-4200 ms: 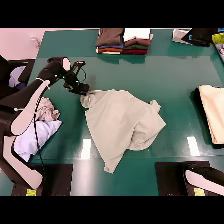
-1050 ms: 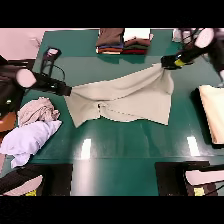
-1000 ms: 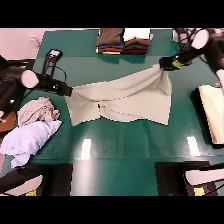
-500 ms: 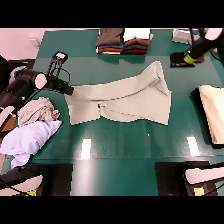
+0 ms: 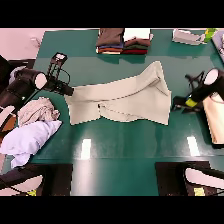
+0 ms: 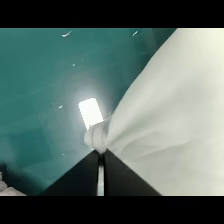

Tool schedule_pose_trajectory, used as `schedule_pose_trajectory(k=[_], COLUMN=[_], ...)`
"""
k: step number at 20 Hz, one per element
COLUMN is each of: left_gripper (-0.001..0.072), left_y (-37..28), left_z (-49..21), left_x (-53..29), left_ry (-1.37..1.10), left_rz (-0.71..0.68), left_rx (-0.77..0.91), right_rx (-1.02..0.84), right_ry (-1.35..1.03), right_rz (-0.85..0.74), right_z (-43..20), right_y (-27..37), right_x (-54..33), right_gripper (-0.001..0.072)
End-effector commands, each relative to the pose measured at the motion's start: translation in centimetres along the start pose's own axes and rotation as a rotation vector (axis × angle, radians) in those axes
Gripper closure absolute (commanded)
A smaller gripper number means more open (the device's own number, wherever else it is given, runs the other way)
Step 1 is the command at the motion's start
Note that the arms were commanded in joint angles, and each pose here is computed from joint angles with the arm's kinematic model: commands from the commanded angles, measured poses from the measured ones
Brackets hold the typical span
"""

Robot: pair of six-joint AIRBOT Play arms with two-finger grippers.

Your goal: Fold the shirts.

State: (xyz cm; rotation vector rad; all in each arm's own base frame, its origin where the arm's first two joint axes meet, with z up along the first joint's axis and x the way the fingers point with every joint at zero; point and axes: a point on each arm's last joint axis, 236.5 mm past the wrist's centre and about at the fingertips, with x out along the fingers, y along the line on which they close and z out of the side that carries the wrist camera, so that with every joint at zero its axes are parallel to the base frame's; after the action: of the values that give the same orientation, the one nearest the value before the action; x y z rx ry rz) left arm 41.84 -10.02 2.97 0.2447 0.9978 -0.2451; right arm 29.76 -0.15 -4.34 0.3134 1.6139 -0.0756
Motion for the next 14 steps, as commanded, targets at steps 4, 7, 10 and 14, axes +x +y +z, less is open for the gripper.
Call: schedule_pose_trajectory(k=[4,7,10,14], left_gripper=[0.0682,0.0682,0.0682,0.0682], left_y=[-0.3,-0.3,-0.4,-0.4], left_z=[-0.4,-0.5,-0.8,-1.4], left_x=[0.0,0.0,0.0,-0.1], left_ry=[0.018,0.020,0.036,0.062], left_rz=[-0.014,-0.015,-0.015,-0.017], left_rx=[-0.021,-0.021,-0.021,-0.019], right_rx=[0.031,0.003,0.018,0.014], right_ry=[0.011,0.003,0.012,0.010], right_rz=[0.112,0.111,0.111,0.111], right_z=[-2.3,-2.3,-2.5,-2.5], right_y=[3.9,4.7,4.6,4.7], right_x=[4.5,4.7,4.7,4.6], right_gripper=[0.0144,0.0166,0.0255,0.0583])
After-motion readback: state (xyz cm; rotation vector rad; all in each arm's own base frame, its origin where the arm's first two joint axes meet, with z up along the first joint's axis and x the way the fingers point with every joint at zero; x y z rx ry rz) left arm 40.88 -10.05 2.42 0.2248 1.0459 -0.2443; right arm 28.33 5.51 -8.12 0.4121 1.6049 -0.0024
